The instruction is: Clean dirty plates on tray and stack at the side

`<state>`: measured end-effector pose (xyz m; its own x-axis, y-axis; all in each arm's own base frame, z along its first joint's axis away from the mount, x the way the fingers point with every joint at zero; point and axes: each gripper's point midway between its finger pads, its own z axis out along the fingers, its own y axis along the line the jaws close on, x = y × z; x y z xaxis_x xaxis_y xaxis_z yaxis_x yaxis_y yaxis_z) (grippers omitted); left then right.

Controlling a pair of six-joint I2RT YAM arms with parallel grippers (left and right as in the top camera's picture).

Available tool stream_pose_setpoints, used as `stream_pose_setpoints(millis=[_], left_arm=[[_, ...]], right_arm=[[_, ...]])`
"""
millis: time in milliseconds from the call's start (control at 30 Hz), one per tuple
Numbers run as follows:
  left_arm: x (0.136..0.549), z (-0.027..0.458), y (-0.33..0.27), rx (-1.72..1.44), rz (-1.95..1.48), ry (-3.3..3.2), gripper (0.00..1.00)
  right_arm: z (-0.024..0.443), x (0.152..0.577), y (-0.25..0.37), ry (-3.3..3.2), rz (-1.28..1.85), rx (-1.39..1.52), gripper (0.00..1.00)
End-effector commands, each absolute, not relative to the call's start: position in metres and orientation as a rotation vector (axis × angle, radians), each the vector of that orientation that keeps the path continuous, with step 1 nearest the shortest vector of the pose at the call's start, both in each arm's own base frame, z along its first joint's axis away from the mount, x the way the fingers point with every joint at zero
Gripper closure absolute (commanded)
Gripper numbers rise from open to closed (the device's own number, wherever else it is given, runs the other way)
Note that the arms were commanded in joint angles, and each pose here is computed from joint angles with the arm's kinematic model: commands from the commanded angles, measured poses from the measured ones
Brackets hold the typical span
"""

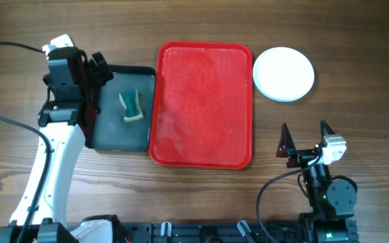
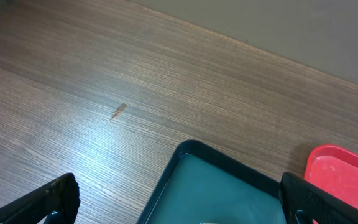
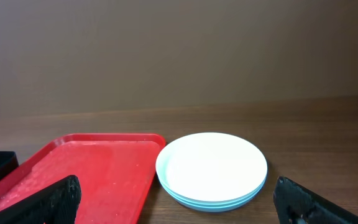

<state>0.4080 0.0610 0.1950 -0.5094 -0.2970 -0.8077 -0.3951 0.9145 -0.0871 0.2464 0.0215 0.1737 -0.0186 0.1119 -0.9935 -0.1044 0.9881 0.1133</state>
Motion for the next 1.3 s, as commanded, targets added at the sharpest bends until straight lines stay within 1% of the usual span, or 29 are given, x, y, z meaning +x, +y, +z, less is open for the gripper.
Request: stream_pose_setpoints(millis=[0, 600, 767, 867, 1000, 1100, 1167, 1267], left_arm=[[0.408, 0.194, 0.064, -0.506, 0.14, 2.139, 0.0], [0.406, 0.2, 0.064, -0.506, 0.137, 2.126, 0.0], [0.374, 0.234, 0.062, -0.502, 0.129, 2.091, 0.0], [0.346, 0.267, 0.06, -0.498, 0.115, 2.025, 0.0], [0.328, 0.296, 0.059, -0.492, 0.096, 1.941, 0.0], [0.322, 0.306, 0.059, -0.489, 0.089, 1.907, 0.0], [0.317, 0.305, 0.059, -0.49, 0.091, 1.915, 0.0], [0.299, 0.302, 0.058, -0.492, 0.098, 1.947, 0.0]], right_arm=[[0.176, 0.246, 0.017, 1.569, 0.17, 0.04, 0.0], [0.176, 0.246, 0.017, 1.569, 0.17, 0.039, 0.0], [0.176, 0.246, 0.017, 1.569, 0.17, 0.04, 0.0], [0.176, 0.246, 0.017, 1.569, 0.17, 0.04, 0.0], [0.176, 0.246, 0.017, 1.569, 0.17, 0.04, 0.0], [0.176, 0.246, 0.017, 1.569, 0.17, 0.039, 0.0], [0.176, 0.246, 0.017, 1.569, 0.17, 0.039, 0.0], [0.176, 0.246, 0.017, 1.569, 0.17, 0.039, 0.0]])
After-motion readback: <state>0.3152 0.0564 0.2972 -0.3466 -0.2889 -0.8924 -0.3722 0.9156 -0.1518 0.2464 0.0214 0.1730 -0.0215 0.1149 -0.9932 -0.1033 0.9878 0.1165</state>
